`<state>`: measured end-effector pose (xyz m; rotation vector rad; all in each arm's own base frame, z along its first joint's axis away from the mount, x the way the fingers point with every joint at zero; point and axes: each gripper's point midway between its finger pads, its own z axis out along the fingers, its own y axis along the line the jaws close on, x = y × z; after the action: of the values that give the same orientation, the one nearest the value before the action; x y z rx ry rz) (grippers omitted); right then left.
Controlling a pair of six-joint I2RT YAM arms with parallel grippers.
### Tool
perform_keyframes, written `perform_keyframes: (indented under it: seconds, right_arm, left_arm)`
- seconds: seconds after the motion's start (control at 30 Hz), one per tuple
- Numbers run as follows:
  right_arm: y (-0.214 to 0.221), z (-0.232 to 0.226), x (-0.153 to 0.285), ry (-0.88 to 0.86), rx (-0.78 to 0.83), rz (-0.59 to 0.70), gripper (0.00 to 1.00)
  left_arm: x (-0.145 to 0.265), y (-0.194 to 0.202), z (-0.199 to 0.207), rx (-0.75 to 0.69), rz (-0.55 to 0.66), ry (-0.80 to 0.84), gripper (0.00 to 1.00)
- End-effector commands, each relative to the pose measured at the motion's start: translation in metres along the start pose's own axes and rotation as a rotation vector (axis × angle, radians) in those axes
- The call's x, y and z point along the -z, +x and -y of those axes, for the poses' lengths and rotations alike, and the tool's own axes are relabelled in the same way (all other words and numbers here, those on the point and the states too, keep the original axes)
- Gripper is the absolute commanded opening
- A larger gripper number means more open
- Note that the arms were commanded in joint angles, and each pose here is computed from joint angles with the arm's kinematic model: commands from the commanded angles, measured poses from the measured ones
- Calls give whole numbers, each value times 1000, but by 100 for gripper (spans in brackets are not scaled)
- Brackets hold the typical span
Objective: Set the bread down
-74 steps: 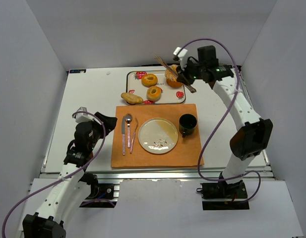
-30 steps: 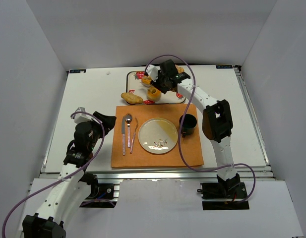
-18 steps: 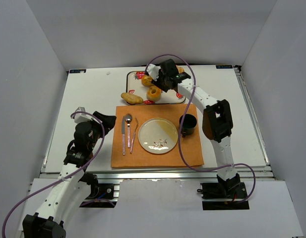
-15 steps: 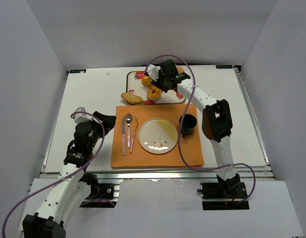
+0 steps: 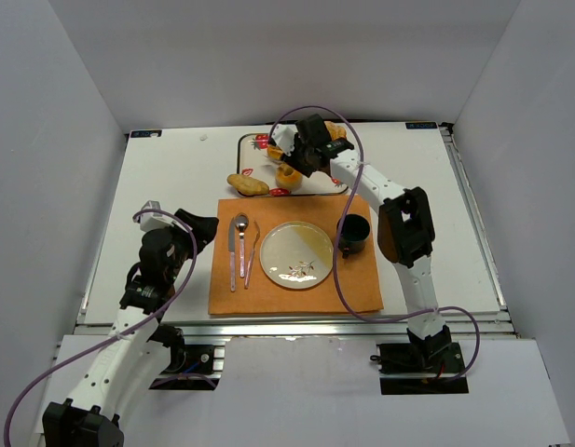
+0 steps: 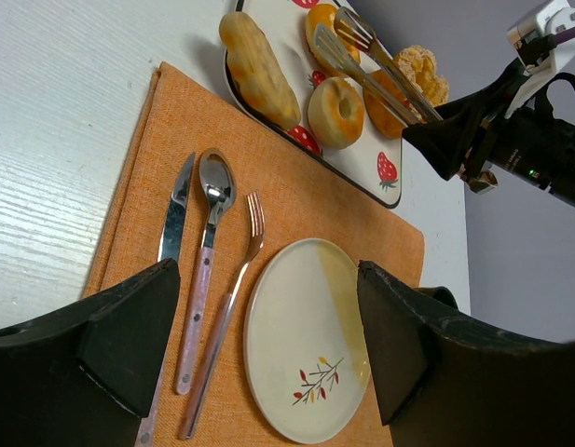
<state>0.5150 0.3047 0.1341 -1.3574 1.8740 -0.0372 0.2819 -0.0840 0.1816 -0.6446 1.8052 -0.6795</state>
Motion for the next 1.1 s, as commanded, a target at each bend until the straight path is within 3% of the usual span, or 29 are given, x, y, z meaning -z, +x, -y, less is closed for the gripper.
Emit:
perform_keyframes:
  seconds: [0.0,1.07]
  right_arm:
    - [-23,12,13,42,-7,56,46]
    - [1,11,-18,87,15,-18,46]
  left_arm:
    - [-1,-6,6,3,18,19,86]
    - [4,-7,3,11,31,12,86]
